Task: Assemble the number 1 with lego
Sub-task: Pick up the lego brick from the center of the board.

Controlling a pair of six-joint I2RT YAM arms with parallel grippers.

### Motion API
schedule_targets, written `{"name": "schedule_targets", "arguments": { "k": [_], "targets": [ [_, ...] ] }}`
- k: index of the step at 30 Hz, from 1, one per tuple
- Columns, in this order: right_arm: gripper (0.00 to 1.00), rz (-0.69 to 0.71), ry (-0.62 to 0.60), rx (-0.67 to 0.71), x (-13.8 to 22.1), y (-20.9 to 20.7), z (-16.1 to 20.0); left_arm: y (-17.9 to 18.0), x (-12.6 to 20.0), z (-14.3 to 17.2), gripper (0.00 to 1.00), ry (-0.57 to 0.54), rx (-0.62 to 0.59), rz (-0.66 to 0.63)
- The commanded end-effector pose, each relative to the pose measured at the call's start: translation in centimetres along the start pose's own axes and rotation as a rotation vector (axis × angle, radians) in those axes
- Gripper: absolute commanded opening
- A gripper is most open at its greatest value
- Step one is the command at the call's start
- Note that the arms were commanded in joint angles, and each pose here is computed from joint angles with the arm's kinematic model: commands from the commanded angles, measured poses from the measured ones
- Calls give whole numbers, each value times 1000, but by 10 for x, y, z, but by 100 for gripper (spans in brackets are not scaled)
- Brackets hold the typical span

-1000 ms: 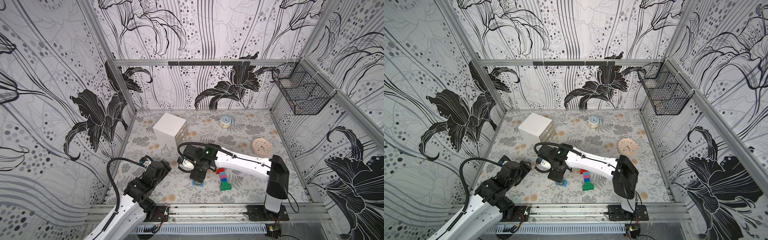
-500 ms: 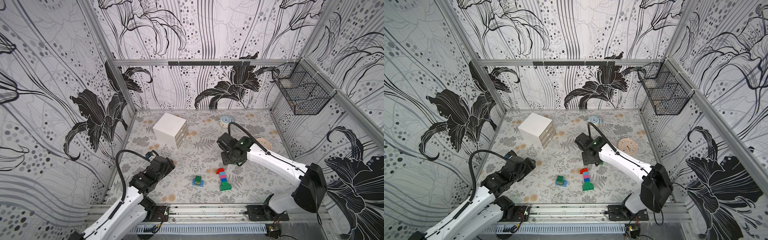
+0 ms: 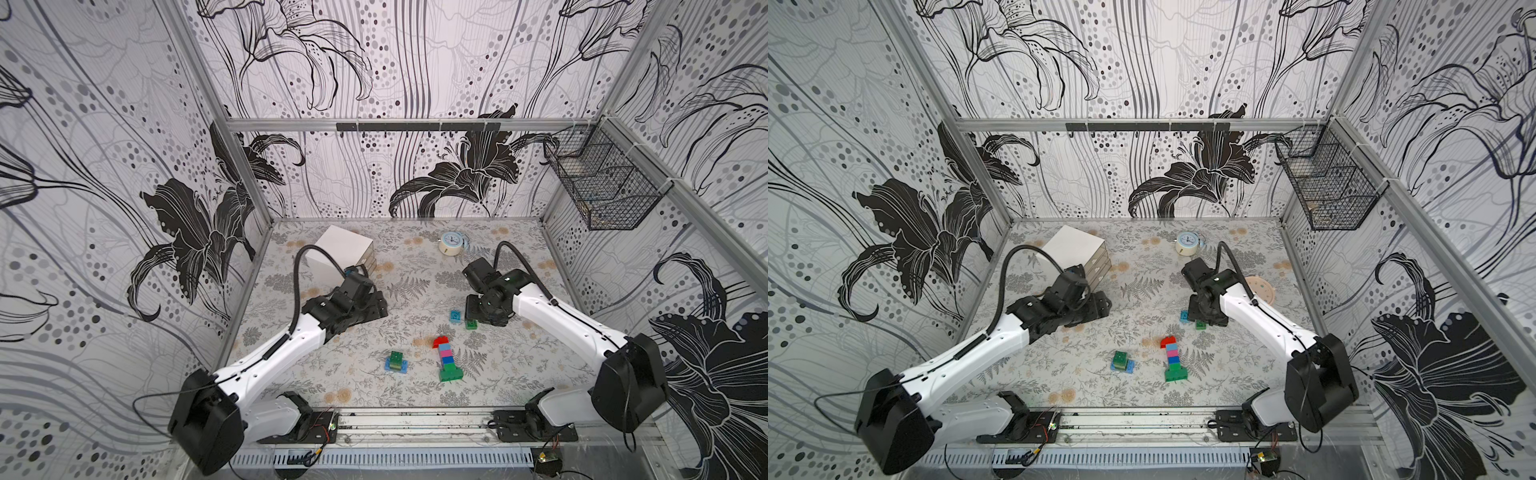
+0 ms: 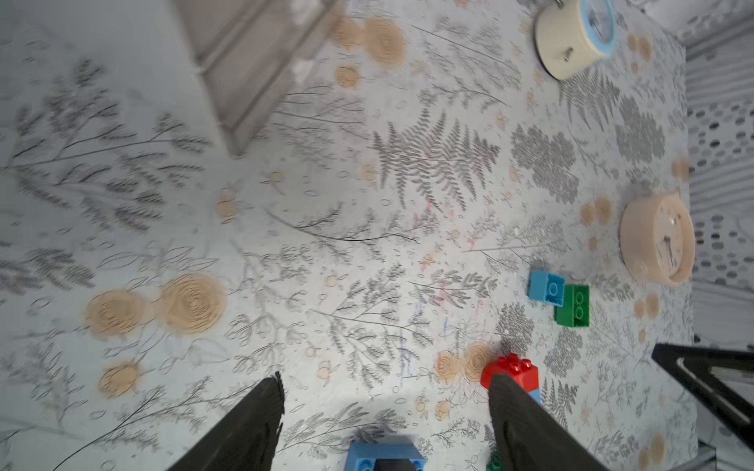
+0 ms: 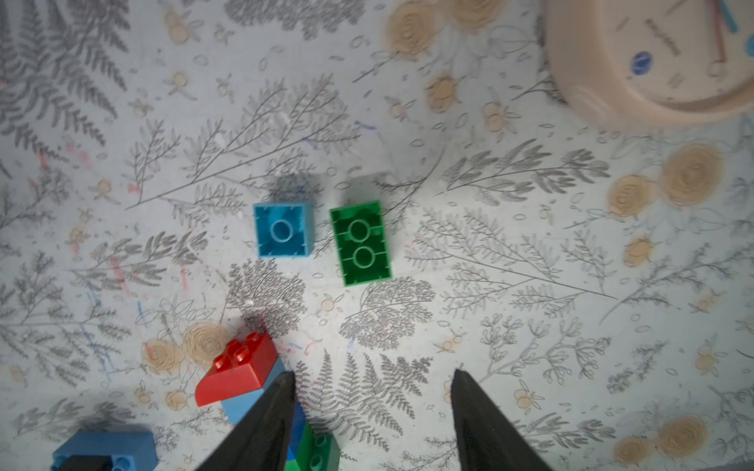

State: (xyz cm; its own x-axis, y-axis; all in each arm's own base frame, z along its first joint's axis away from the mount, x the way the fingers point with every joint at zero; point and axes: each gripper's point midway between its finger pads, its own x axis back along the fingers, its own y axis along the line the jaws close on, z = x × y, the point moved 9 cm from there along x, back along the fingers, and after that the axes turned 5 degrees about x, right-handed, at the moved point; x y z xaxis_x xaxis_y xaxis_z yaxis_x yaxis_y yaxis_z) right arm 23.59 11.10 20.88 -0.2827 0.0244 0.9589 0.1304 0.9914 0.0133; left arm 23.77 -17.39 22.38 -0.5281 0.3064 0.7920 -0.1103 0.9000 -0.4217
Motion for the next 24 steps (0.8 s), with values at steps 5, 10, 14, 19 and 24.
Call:
{"name": "schedule_targets", "arguments": {
  "k": [5, 10, 14, 19, 24],
  "targets": [
    [62, 115, -95, -140, 38, -55, 12, -77, -45, 7, 83, 86, -266, -41],
    [61, 121, -177, -194, 63, -74, 33, -122, -86, 32, 83, 189, -389, -82],
    [59, 125, -215, -219, 71, -86, 48, -138, -112, 41, 81, 231, -417, -133],
    [59, 148, -210, -223, 73, -92, 55, -151, -142, 54, 81, 289, -457, -171],
    [59, 154, -212, -216, 73, -92, 54, -156, -161, 60, 80, 315, -468, -164]
  ]
}}
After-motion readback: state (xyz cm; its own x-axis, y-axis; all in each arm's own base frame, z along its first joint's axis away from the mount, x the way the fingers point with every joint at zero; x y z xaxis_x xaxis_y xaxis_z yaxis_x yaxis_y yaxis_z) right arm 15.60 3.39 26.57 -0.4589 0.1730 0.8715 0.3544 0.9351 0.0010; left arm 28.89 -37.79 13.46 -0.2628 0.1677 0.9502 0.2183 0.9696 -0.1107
